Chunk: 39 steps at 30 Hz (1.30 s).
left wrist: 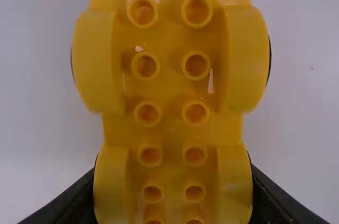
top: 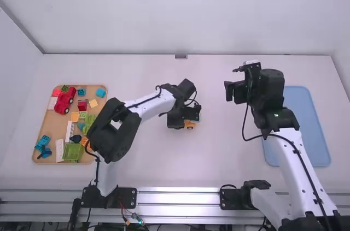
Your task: Assemble lego blocks to make yellow taxi
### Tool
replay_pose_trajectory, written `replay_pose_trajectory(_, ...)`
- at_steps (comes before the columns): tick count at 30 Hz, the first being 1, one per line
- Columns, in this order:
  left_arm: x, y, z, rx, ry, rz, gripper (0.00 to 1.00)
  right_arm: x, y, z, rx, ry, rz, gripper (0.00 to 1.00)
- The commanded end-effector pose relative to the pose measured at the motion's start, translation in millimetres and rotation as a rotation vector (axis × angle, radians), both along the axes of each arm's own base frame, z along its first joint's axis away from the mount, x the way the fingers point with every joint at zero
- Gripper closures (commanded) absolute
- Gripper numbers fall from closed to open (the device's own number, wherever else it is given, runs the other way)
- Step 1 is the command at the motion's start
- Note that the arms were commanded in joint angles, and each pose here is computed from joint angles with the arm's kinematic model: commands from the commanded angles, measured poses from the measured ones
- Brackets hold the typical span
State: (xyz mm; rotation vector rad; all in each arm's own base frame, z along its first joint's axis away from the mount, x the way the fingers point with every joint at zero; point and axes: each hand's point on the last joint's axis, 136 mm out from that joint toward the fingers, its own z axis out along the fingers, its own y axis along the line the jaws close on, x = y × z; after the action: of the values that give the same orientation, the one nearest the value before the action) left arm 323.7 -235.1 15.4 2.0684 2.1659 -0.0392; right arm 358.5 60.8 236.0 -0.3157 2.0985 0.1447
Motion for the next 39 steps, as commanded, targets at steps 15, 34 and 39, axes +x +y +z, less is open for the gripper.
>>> replay_pose_trajectory(15, -15, 16, -32, 0.040, 0.001, -0.015, 0.01, -1.0, 7, 20, -0.009, -0.054, 0.030, 0.01)
replay_pose_trajectory(34, 95, 126, 125, -0.321, -0.101, 0.857, 0.01, 2.0, 17, 29, -0.004, -0.098, 0.056, 0.02)
replay_pose_trajectory(39, 115, 239, 129, -0.404, -0.095, 1.496, 0.01, 1.0, 22, 29, -0.004, -0.099, 0.071, 0.01)
